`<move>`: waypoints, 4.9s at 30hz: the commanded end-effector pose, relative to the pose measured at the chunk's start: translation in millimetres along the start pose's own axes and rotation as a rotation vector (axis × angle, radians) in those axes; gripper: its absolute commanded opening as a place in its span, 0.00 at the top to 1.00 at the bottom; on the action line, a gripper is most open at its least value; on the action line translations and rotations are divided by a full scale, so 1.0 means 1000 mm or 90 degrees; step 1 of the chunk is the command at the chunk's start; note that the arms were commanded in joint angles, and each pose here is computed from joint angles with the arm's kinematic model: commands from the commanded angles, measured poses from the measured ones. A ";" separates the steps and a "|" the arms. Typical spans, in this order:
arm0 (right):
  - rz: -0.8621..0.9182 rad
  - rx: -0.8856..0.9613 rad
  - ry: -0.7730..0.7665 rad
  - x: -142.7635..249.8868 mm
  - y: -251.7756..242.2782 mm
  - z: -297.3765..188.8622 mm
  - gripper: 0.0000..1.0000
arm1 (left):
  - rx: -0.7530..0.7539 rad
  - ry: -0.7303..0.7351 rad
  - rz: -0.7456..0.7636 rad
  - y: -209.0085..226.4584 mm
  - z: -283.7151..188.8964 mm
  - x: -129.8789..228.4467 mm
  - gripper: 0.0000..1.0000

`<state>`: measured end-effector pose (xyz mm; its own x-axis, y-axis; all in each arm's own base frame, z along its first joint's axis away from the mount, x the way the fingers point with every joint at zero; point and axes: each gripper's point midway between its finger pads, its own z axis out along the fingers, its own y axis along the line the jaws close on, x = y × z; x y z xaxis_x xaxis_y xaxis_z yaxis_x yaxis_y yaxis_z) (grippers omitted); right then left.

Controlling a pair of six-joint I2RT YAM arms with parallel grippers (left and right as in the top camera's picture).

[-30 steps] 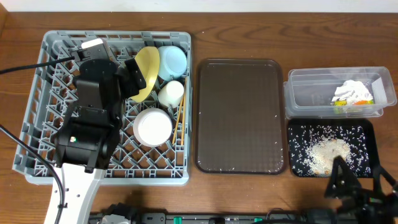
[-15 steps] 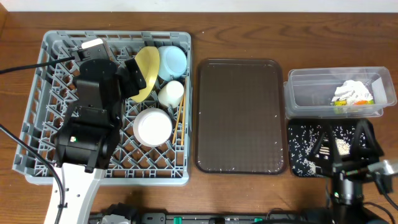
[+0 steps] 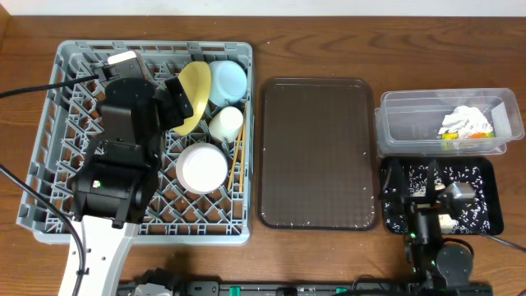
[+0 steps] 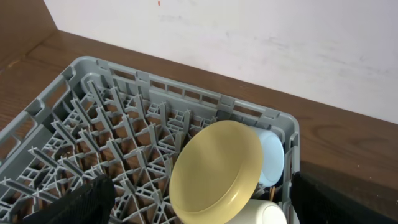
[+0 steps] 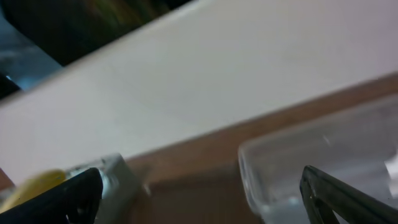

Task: Sort waste into correct bins and load items into the dishwasher rack

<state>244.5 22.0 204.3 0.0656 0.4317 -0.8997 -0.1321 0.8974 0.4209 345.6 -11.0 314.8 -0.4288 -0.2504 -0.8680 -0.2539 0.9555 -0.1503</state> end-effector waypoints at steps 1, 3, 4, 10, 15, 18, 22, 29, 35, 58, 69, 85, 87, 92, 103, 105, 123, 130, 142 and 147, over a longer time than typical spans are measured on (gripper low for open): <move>-0.050 -0.001 0.018 0.008 0.000 0.000 0.01 | -0.003 0.001 -0.003 0.001 0.002 0.000 0.09; -0.074 0.005 0.043 0.017 -0.003 -0.001 0.01 | -0.003 0.001 -0.003 0.001 0.002 0.000 0.09; -0.084 0.014 0.065 0.026 -0.008 -0.002 0.01 | -0.003 0.001 -0.003 0.001 0.002 0.000 0.09; -0.088 0.034 0.116 0.044 -0.017 -0.005 0.01 | -0.003 0.001 -0.003 0.001 0.002 0.000 0.09; -0.088 0.035 0.116 0.044 -0.017 -0.005 0.01 | -0.003 0.001 -0.003 0.001 0.002 0.000 0.09; -0.088 0.035 0.116 0.044 -0.017 -0.005 0.01 | -0.003 0.001 -0.003 0.001 0.002 0.000 0.09; -0.088 0.035 0.116 0.044 -0.017 -0.005 0.01 | -0.003 0.001 -0.003 0.001 0.002 0.000 0.09; -0.088 0.035 0.116 0.044 -0.017 -0.005 0.01 | -0.003 0.001 -0.003 0.001 0.002 0.000 0.09; -0.088 0.035 0.116 0.044 -0.017 -0.005 0.01 | -0.003 0.001 -0.003 0.001 0.002 0.000 0.09; -0.088 0.035 0.116 0.044 -0.017 -0.005 0.01 | 0.032 -0.097 -0.037 0.049 -0.133 0.000 0.09; -0.088 0.035 0.116 0.044 -0.017 -0.005 0.01 | 0.042 -0.317 -0.110 0.108 -0.249 0.004 0.09; -0.088 0.035 0.116 0.044 -0.017 -0.005 0.01 | 0.081 -0.484 -0.287 0.133 -0.293 0.013 0.09; -0.088 0.035 0.116 0.044 -0.017 -0.005 0.01 | 0.103 -0.504 -0.324 0.130 -0.287 0.007 0.09; -0.088 0.035 0.116 0.044 -0.017 -0.005 0.01 | 0.150 -0.521 -0.402 0.119 -0.261 -0.001 0.09; -0.088 0.035 0.116 0.044 -0.017 -0.005 0.01 | 0.220 -0.522 -0.396 0.088 -0.189 0.007 0.09; -0.088 0.035 0.116 0.044 -0.017 -0.005 0.01 | 0.227 -0.525 -0.396 0.085 -0.176 0.011 0.09; -0.088 0.035 0.116 0.044 -0.017 -0.005 0.01 | 0.179 -0.430 -0.386 0.082 -0.064 0.094 0.09; -0.088 0.035 0.116 0.044 -0.017 -0.005 0.01 | 0.138 -0.360 -0.366 0.086 -0.030 0.134 0.09; -0.088 0.035 0.116 0.044 -0.017 -0.005 0.01 | 0.072 -0.243 -0.332 0.094 -0.006 0.178 0.09; -0.088 0.035 0.116 0.044 -0.017 -0.005 0.01 | 0.062 -0.232 -0.316 0.095 -0.004 0.183 0.09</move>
<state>245.4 23.7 156.8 -0.1020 0.3035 -0.9474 -0.0704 0.9477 0.3112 240.9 30.7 160.3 0.0884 -0.6378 -0.7651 -0.2153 0.7377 -0.6399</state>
